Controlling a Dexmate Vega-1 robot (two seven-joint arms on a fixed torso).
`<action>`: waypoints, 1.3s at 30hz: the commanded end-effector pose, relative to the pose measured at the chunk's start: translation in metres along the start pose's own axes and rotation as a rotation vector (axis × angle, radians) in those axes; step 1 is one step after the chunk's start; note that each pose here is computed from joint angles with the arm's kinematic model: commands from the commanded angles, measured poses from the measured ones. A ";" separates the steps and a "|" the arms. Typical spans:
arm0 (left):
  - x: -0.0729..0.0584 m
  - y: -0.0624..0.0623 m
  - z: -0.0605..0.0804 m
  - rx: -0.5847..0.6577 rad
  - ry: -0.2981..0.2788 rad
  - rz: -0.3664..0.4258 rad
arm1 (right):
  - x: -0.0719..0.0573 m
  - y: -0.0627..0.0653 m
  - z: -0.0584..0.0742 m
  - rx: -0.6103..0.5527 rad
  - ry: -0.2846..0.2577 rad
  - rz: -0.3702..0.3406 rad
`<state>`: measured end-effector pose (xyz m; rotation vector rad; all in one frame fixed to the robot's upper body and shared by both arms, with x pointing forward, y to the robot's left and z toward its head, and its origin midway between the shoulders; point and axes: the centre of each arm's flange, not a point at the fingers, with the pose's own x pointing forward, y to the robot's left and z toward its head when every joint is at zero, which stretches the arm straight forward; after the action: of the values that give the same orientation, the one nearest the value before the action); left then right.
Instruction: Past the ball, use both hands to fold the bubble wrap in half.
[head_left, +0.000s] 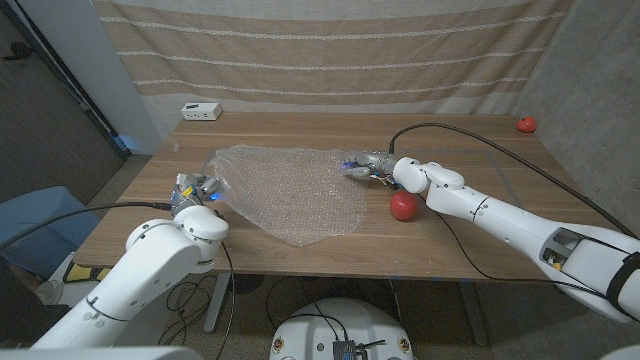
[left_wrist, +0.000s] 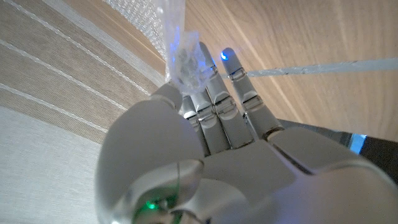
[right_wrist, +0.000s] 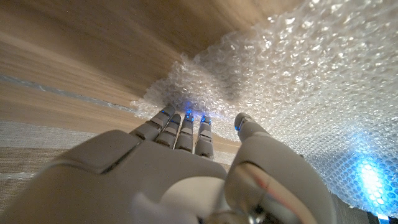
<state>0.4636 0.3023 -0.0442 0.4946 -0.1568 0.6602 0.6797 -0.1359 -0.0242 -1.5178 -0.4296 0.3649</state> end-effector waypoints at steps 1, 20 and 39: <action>-0.009 -0.019 0.056 0.349 -0.293 0.050 | -0.002 0.001 -0.002 0.003 0.006 -0.002; -0.057 -0.055 0.112 0.675 -0.814 0.034 | -0.001 0.000 -0.007 0.009 0.019 -0.006; -0.086 -0.073 0.127 0.642 -1.136 0.064 | 0.003 -0.003 -0.004 0.004 0.020 -0.005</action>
<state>0.4480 0.1678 0.0142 1.3775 -0.8901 0.4851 0.6842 -0.1405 -0.0222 -1.5125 -0.4163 0.3478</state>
